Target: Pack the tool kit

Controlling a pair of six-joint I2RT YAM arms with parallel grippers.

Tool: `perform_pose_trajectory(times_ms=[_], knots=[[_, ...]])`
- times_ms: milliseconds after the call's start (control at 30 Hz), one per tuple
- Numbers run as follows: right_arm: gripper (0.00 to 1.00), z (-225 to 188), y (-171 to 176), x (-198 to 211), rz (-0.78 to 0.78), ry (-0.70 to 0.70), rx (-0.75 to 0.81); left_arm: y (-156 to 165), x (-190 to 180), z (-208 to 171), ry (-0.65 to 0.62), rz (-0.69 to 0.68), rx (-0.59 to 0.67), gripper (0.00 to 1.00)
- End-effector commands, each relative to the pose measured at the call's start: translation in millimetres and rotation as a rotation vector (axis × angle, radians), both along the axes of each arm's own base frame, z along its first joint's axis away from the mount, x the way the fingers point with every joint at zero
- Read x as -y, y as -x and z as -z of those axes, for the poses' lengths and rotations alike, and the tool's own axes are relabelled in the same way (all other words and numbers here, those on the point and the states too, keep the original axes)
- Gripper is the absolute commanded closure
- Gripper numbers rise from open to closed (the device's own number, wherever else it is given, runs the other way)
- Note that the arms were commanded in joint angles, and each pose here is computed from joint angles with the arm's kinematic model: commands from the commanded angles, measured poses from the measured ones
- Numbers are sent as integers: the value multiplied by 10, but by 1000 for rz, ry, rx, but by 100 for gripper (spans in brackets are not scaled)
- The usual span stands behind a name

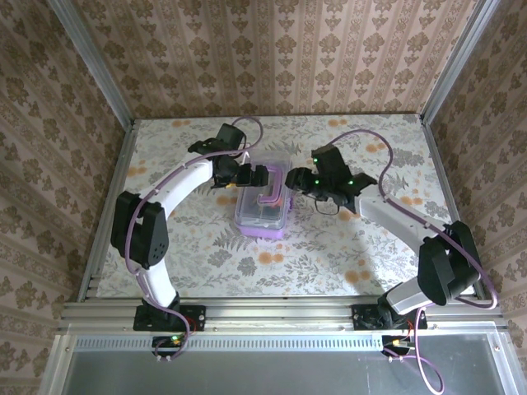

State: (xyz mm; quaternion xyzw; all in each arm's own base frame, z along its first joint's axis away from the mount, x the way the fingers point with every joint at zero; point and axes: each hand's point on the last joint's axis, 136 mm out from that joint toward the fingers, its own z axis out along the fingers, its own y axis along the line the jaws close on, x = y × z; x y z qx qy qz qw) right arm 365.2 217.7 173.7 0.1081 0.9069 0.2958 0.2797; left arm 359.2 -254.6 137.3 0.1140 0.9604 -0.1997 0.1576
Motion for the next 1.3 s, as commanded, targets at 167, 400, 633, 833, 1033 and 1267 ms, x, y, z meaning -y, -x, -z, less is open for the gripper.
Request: perform_pose_trajectory(times_ms=[167, 400, 633, 833, 1033, 1267], knots=[[27, 270, 119, -156, -196, -266, -36, 40, 84, 42, -21, 72, -11, 0], [26, 454, 32, -132, -166, -260, -60, 10, 19, 273, -87, 82, -48, 8], [26, 591, -46, -141, -145, -322, -80, -33, -15, 401, -73, 100, -74, 25], [25, 579, -127, -176, -155, -381, -66, -163, -119, 517, 13, 79, -124, 28], [23, 538, -197, -200, -174, -411, -47, -222, -195, 614, 37, 77, -149, 28], [16, 433, -297, -146, -169, -443, 48, -239, -229, 651, 45, 78, -158, 27]])
